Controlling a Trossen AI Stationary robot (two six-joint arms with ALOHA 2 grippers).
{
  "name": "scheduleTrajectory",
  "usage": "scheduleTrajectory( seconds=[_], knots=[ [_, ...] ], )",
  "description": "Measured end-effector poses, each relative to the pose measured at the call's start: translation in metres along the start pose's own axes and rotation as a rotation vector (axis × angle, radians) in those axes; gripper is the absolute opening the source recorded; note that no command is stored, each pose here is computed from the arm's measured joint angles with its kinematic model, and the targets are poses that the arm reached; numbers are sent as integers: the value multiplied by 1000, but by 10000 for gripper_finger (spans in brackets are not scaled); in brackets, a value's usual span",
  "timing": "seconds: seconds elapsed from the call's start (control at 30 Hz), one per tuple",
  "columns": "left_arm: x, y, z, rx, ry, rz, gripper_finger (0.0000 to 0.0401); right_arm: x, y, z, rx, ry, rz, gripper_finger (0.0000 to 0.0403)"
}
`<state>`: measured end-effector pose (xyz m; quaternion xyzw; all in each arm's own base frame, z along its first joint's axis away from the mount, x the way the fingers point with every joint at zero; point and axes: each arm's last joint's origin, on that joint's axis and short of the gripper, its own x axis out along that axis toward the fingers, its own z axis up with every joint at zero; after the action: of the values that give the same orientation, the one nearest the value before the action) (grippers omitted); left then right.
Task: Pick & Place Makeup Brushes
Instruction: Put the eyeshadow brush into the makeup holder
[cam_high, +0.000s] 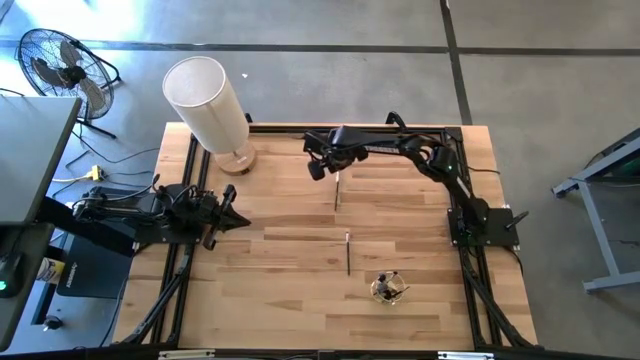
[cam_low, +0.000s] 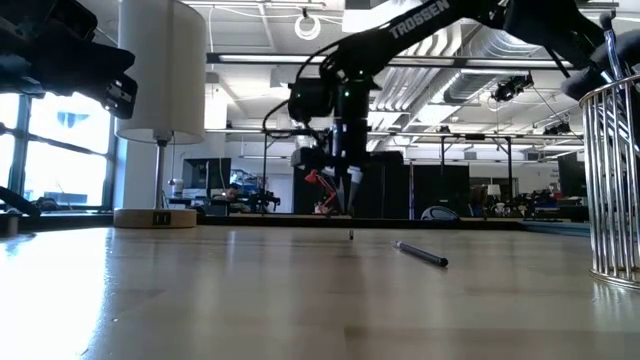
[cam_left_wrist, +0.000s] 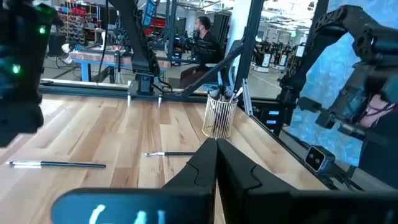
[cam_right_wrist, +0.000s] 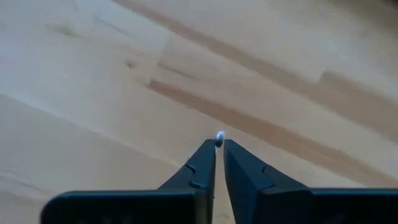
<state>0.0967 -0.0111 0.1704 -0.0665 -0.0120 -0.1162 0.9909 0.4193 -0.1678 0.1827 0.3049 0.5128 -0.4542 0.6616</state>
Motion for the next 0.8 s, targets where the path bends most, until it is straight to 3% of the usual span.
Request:
scheduleTrajectory(
  seconds=[0.23,0.47,0.63,0.8],
  knots=[
    [0,0,0,0,0,0,1,15,-4,-4,23,38,-17,81],
    [0,0,0,0,0,1,1,31,-3,-9,46,41,37,121],
    [0,0,0,0,0,1,1,44,-7,-14,93,31,49,121],
    [0,0,0,0,0,2,1,59,-9,-23,1,22,87,78]
  ],
)
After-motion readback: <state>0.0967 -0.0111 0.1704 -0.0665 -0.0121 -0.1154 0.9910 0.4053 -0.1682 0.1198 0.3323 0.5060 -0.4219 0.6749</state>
